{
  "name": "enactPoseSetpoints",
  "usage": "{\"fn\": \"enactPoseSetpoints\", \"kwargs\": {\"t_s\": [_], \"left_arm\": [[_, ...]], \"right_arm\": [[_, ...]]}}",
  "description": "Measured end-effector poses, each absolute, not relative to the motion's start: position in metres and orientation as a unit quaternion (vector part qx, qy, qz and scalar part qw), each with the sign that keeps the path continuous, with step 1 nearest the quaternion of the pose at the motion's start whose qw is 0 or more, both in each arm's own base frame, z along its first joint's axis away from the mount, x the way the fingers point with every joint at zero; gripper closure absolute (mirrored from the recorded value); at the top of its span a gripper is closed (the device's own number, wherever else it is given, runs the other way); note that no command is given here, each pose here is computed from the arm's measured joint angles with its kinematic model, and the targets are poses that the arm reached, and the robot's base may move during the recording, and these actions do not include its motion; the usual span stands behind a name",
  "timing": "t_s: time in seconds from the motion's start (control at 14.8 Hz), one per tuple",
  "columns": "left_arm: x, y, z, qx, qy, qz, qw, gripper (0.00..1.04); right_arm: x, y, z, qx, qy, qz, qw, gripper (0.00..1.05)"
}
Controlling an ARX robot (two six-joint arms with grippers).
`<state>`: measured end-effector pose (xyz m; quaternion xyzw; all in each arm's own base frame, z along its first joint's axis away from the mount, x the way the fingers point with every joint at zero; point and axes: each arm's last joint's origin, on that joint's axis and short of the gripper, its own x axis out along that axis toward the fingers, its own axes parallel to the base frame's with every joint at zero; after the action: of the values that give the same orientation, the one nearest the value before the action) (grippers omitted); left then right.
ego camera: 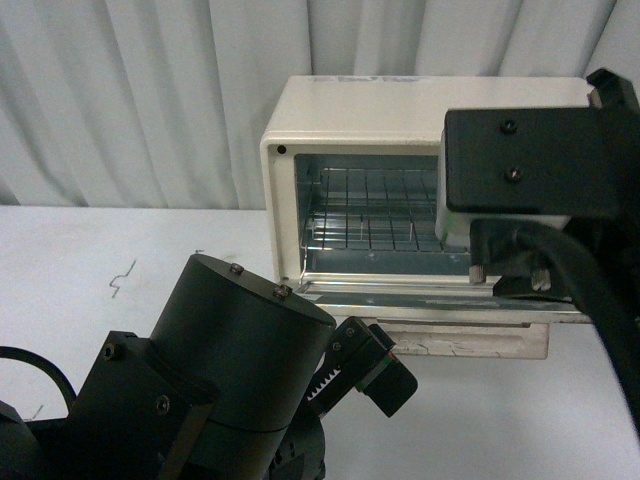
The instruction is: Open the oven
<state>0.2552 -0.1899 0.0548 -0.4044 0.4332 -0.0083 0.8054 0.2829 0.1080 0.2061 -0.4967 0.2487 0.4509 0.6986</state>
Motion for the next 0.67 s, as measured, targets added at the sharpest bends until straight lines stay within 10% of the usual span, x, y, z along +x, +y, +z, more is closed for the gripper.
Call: {"fn": "enactPoseSetpoints", "kwargs": {"t_s": [0.4,0.67], "left_arm": [[0.255,-0.19,0.055,-0.404,0.433,-0.009,0.805,0.07],[0.255,-0.19,0.055,-0.405,0.434,-0.01,0.805,0.07]], "right_arm": [[0.29,0.094,0.265,-0.5,0.164,0.403,0.749,0.98],[0.291,0.091,0.281,-0.504,0.141,0.38,0.763,0.48]]}}
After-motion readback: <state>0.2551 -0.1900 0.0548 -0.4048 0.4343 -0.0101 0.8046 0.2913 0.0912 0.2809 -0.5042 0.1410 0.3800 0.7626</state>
